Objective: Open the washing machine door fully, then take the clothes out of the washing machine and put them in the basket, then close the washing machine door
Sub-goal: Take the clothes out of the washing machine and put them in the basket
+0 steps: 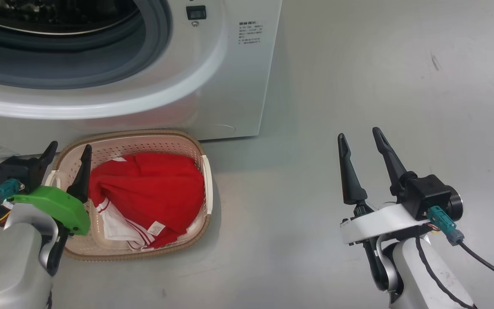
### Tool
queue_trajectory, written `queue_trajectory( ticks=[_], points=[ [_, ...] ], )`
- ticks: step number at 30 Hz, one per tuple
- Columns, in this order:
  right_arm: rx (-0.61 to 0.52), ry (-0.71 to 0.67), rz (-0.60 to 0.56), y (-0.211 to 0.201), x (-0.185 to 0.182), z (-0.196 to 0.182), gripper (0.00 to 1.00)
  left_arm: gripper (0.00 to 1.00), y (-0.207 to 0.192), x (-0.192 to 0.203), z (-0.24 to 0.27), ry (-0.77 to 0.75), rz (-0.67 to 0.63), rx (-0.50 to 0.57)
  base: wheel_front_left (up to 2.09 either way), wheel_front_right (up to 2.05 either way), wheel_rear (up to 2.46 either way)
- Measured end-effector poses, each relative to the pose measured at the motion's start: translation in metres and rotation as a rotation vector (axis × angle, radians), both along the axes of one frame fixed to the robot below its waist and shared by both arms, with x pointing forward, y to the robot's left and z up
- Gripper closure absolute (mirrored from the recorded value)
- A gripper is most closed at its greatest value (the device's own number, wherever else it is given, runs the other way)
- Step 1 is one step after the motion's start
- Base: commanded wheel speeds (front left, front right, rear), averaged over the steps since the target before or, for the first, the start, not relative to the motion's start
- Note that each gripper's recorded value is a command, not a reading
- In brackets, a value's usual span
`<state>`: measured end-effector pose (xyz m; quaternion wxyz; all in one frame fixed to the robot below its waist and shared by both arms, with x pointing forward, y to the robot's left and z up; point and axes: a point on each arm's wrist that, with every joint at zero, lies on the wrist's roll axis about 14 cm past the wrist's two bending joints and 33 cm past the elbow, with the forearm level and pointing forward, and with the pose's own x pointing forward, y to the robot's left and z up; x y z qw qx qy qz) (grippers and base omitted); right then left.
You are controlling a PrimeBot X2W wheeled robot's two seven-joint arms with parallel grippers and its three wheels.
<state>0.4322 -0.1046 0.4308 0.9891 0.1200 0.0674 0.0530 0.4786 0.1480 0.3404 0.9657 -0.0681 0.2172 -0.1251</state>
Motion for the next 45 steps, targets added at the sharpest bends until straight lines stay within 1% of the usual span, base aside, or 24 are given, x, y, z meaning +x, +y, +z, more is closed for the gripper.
queue_trajectory(
  ticks=[9, 14, 18, 24, 35, 40, 45],
  points=[
    [0.025, -0.026, 0.03, 0.006, -0.019, 0.017, 0.0, 0.0, 0.02, -0.018, 0.054, -0.136, 0.044, 0.002, 0.0, 0.0, 0.0],
    [0.04, -0.046, 0.05, 0.01, -0.03, 0.027, 0.0, 0.0, 0.037, -0.031, 0.085, -0.22, 0.071, 0.029, 0.0, 0.0, 0.0],
    [0.046, -0.072, 0.063, 0.012, -0.04, 0.037, 0.0, 0.0, 0.048, -0.054, 0.101, -0.263, 0.108, 0.021, 0.0, 0.0, 0.0],
    [0.058, -0.097, 0.063, 0.011, -0.05, 0.047, 0.0, 0.0, 0.053, -0.072, 0.127, -0.345, 0.134, 0.015, 0.0, 0.0, 0.0],
    [0.069, -0.135, 0.09, 0.014, -0.065, 0.06, 0.0, 0.0, 0.058, -0.109, 0.145, -0.408, 0.22, -0.026, 0.0, 0.0, 0.0],
    [0.072, -0.142, 0.094, 0.013, -0.072, 0.062, 0.0, 0.0, 0.061, -0.118, 0.156, -0.448, 0.244, -0.04, 0.0, 0.0, 0.0],
    [0.076, -0.151, 0.092, 0.011, -0.073, 0.065, 0.0, 0.0, 0.053, -0.122, 0.156, -0.453, 0.238, -0.051, 0.0, 0.0, 0.0]
  ],
)
